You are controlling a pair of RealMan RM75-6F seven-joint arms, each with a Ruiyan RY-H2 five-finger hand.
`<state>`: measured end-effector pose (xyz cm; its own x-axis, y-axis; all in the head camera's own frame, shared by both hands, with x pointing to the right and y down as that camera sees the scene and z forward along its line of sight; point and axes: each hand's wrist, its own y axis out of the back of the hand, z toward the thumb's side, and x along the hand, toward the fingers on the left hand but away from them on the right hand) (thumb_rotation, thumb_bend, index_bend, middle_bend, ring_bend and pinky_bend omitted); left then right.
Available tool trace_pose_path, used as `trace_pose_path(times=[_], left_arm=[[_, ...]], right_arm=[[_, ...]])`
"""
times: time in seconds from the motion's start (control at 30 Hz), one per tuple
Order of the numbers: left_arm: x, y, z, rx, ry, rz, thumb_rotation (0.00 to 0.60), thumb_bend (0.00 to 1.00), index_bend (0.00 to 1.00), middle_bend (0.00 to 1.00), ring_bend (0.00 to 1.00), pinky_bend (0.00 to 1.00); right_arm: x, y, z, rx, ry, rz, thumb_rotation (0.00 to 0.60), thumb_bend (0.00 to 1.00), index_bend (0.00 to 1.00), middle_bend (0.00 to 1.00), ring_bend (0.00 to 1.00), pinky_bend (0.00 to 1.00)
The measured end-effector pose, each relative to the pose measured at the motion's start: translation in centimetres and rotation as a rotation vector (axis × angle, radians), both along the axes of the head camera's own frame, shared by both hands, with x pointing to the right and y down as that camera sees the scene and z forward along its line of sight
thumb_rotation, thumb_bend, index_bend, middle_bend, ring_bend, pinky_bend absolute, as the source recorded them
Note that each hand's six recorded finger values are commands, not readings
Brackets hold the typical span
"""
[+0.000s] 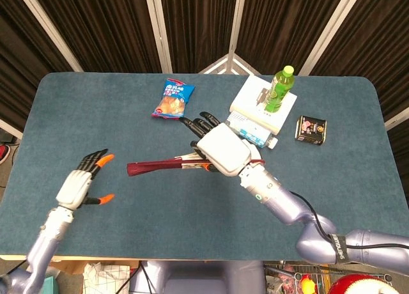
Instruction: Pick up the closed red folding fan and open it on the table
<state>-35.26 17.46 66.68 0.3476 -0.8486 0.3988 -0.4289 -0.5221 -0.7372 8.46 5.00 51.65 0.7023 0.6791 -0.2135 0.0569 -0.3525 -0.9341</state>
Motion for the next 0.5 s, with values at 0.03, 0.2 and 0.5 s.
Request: trace_pose_path(times=[0.03,0.2,0.5], left_arm=[[1.0,-0.2,0.2,0.002,0.038,0.0,0.6,0.04,0.15,0.0,0.0,0.0],[4.4,-1.2,0.7,0.022,0.182,-0.021,0.6,0.04,0.18,0.0,0.0,0.0],[9.1,-2.8,1.7,-0.048,0.459,-0.086,0.6,0.02,0.19,0.0,0.0,0.0]], right_arm=[[-0.1,0.1,0.0,-0.005,-0.007,0.004,0.6,0.39,0.87,0.12,0.21,0.16],[-0.9,0.5,0.1,-0.021,-0.038,0.011,0.6,0.39,0.86,0.12,0.21,0.16],[-1.3,1.5,0.0,-0.036,-0.052,0.002,0.6,0.39,0.87,0.12,0.21,0.16]])
